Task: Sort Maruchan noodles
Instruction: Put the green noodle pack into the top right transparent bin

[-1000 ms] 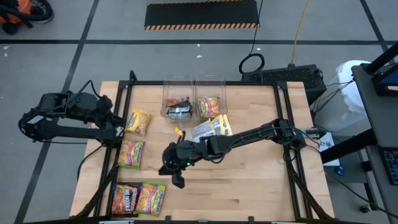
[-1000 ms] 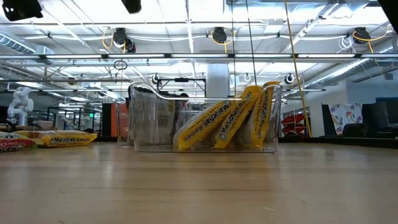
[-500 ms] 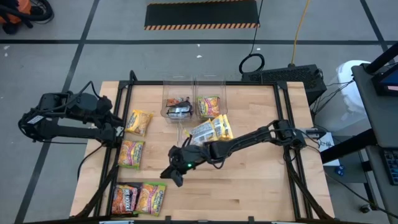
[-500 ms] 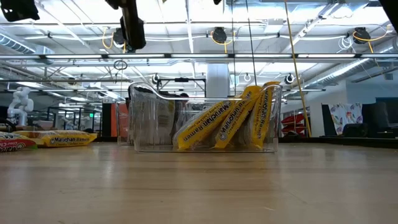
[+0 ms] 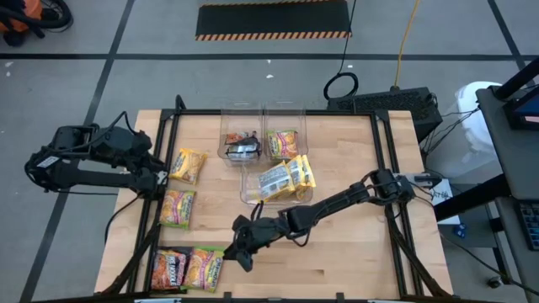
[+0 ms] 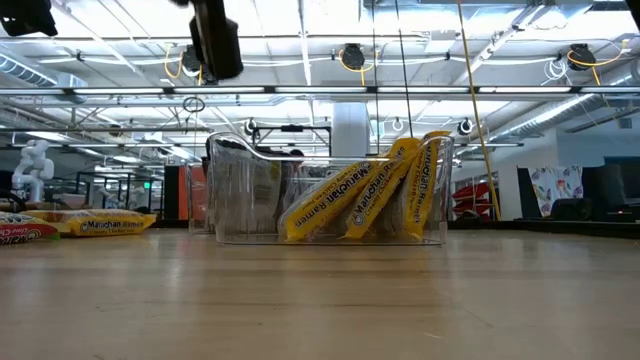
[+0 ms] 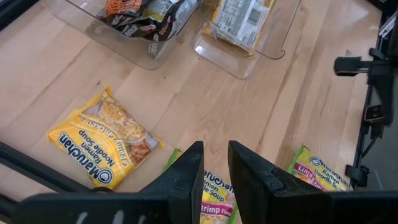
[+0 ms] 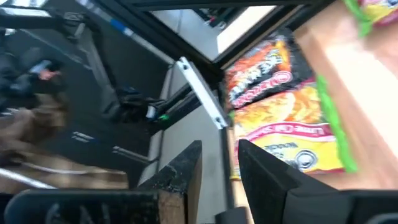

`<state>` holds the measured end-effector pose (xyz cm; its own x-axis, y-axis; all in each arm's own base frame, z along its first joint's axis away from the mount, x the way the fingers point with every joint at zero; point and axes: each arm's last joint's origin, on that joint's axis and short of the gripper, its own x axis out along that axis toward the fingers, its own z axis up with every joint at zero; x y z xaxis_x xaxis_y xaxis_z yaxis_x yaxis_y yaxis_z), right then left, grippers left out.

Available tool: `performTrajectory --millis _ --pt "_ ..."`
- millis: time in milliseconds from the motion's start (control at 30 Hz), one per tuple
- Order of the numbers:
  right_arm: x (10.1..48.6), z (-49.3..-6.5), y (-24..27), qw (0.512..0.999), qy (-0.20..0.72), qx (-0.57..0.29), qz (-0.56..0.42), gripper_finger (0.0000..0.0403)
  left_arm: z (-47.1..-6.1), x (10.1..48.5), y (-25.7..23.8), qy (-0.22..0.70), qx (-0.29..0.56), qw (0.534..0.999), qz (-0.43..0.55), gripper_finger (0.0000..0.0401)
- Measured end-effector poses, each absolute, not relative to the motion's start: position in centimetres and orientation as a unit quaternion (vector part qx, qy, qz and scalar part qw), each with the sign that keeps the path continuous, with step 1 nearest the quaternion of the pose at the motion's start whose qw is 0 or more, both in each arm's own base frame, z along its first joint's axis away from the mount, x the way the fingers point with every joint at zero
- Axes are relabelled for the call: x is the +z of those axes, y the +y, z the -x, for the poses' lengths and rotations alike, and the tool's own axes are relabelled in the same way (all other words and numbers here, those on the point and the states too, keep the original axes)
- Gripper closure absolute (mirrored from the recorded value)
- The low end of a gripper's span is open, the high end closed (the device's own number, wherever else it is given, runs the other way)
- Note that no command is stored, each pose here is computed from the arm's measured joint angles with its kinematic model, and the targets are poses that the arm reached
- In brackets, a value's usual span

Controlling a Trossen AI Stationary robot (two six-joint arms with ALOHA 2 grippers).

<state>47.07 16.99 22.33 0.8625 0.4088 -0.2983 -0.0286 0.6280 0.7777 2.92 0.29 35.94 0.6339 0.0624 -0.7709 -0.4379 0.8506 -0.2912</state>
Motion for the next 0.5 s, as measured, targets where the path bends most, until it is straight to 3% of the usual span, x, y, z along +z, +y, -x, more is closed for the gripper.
performTrajectory --millis 300,500 --pt "18.0 -47.7 18.4 0.898 0.243 0.118 -0.348 0.0304 -2.9 35.9 0.3 0.405 0.139 0.873 0.234 0.0323" --pt "15.7 -47.8 19.1 0.89 0.264 0.112 -0.355 0.0305 -2.9 35.9 0.2 0.406 0.136 0.873 0.235 0.0322"
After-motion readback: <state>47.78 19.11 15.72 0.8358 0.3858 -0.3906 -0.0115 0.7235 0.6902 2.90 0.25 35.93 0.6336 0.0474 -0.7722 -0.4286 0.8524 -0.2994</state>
